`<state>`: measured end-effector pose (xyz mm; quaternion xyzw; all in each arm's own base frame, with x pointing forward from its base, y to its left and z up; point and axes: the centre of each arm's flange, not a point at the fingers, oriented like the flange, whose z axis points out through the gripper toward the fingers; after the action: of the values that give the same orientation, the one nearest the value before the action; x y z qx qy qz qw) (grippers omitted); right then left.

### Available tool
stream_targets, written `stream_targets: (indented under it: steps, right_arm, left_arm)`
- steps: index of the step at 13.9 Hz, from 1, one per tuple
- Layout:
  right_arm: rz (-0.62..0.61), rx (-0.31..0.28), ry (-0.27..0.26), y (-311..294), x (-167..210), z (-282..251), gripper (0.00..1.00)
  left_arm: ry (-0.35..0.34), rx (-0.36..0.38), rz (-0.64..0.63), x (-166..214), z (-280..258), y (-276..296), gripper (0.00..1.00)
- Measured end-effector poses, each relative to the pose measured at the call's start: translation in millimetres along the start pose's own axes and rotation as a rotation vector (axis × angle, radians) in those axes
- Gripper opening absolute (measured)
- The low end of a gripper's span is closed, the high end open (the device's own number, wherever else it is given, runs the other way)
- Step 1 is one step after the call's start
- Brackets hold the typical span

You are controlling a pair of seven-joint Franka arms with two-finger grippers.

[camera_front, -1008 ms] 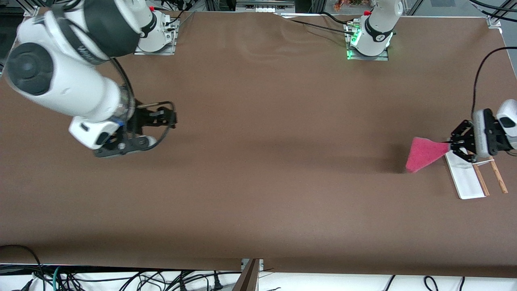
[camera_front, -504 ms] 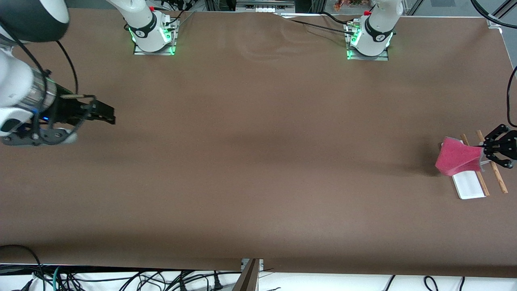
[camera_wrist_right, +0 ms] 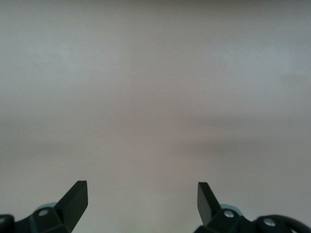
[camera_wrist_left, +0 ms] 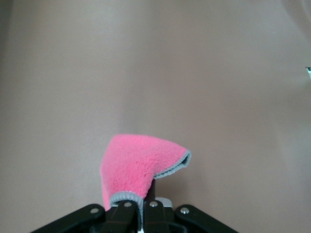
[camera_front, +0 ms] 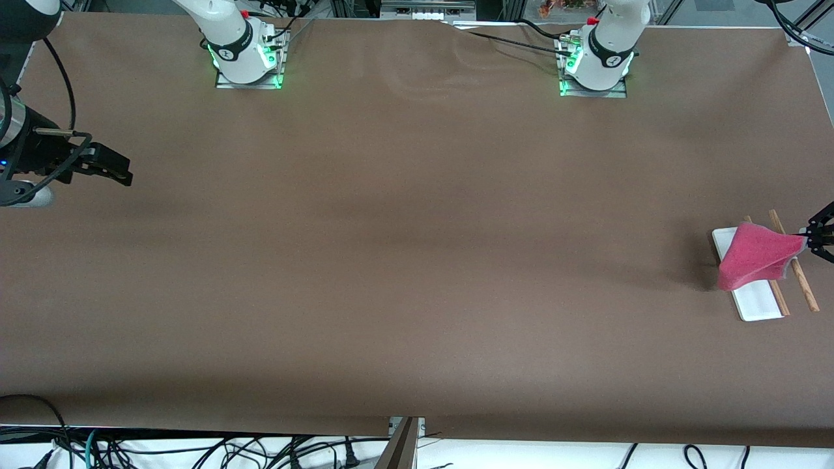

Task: Pass towel and hang on rack
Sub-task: 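Lower the towel over the wooden rods with the left gripper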

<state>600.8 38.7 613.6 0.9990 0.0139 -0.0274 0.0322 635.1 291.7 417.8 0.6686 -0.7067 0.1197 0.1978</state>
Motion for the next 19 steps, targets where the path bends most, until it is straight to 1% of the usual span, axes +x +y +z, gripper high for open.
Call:
stream_targets:
  steps: [2, 4, 7, 11, 14, 17, 19]
  right_arm:
    - [-0.056, -0.014, -0.009, 11, 1, 6, 1.0]
    - [-0.07, -0.013, -0.023, 23, 0, 12, 1.0]
    - [-0.08, -0.016, -0.04, 21, -12, 16, 1.0]
    - [-0.103, -0.019, -0.047, 25, -22, 16, 1.0]
    - [-0.101, -0.018, -0.049, 29, -23, 17, 1.0]
    - [-0.091, -0.018, -0.046, 21, -23, 16, 1.0]
    - [-0.094, -0.018, -0.045, 19, -23, 15, 1.0]
  left_arm:
    - [0.002, 0.006, -0.006, -12, -2, 5, 0.02]
    - [0.0, 0.024, 0.002, -27, -10, 11, 0.02]
    - [-0.005, 0.05, 0.005, -47, -23, 24, 0.02]
    - [0.003, 0.067, 0.042, -83, -26, 44, 0.02]
    - [0.0, 0.079, 0.087, -101, -20, 47, 0.02]
    - [-0.01, 0.097, 0.122, -114, -24, 55, 0.02]
    - [-0.031, 0.122, 0.16, -125, -32, 62, 0.02]
